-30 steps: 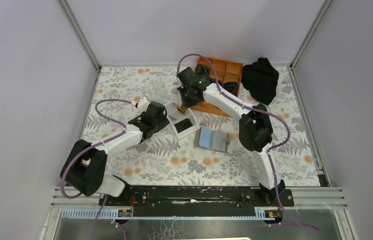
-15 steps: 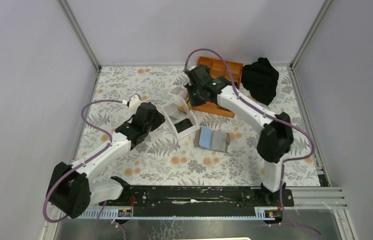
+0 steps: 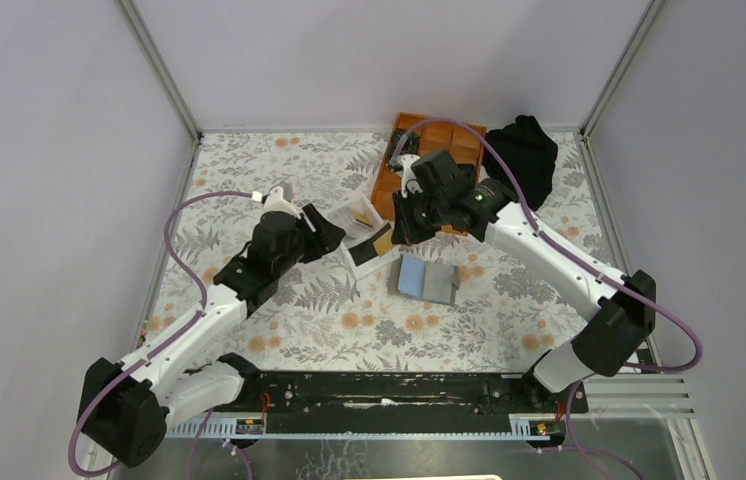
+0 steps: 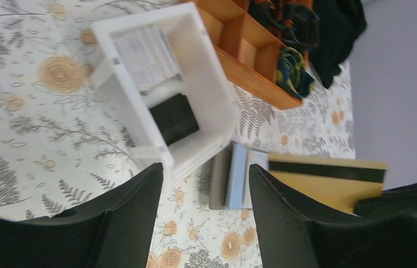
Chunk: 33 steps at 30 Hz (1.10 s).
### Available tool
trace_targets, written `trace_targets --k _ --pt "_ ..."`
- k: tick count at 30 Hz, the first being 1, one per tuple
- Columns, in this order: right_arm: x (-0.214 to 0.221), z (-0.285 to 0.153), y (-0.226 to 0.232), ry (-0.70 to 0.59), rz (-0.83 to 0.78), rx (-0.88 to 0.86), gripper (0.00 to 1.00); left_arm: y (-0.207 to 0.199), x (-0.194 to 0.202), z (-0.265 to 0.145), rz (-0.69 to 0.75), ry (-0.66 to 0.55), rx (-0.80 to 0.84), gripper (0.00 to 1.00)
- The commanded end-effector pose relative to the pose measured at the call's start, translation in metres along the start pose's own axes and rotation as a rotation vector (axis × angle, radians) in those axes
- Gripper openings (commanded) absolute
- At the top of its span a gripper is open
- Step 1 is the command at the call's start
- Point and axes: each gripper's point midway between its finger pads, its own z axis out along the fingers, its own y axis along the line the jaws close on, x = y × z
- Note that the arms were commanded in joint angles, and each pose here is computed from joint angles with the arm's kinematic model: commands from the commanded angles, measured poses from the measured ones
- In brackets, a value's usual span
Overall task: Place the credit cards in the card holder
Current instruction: Pick up the credit card from the storage box.
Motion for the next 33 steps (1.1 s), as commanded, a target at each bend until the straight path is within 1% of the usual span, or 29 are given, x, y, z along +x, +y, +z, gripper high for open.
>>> trace_targets --k 1,9,12,16,21,25,28,33 --pt "0.022 -0.021 0.036 0.046 0.001 -0.196 0.0 -0.048 0.002 -0.011 0.081 0.019 0.288 0.66" --pt "0.049 -0.036 0.062 0.116 0.018 -0.386 0.0 -0.096 0.032 -0.042 0.164 0.145 0.661 0.66" --pt "0.053 -0.039 0.069 0.135 0.025 -0.432 0.0 -0.098 0.04 -0.049 0.182 0.178 0.712 0.66" --pt "0.056 -0.039 0.071 0.152 0.038 -0.45 0.0 -0.097 0.045 -0.058 0.186 0.177 0.752 0.66" --pt "0.055 -0.039 0.073 0.153 0.062 -0.487 0.0 -0.093 0.057 -0.064 0.194 0.211 0.786 0.65" --pt "0.057 -0.039 0.074 0.163 0.076 -0.516 0.0 -0.092 0.059 -0.07 0.194 0.207 0.809 0.63" --pt "0.057 -0.038 0.074 0.168 0.083 -0.53 0.0 -0.092 0.063 -0.071 0.197 0.232 0.822 0.57" --pt "0.06 -0.035 0.072 0.192 0.092 -0.555 0.0 -0.091 0.065 -0.073 0.194 0.245 0.832 0.4"
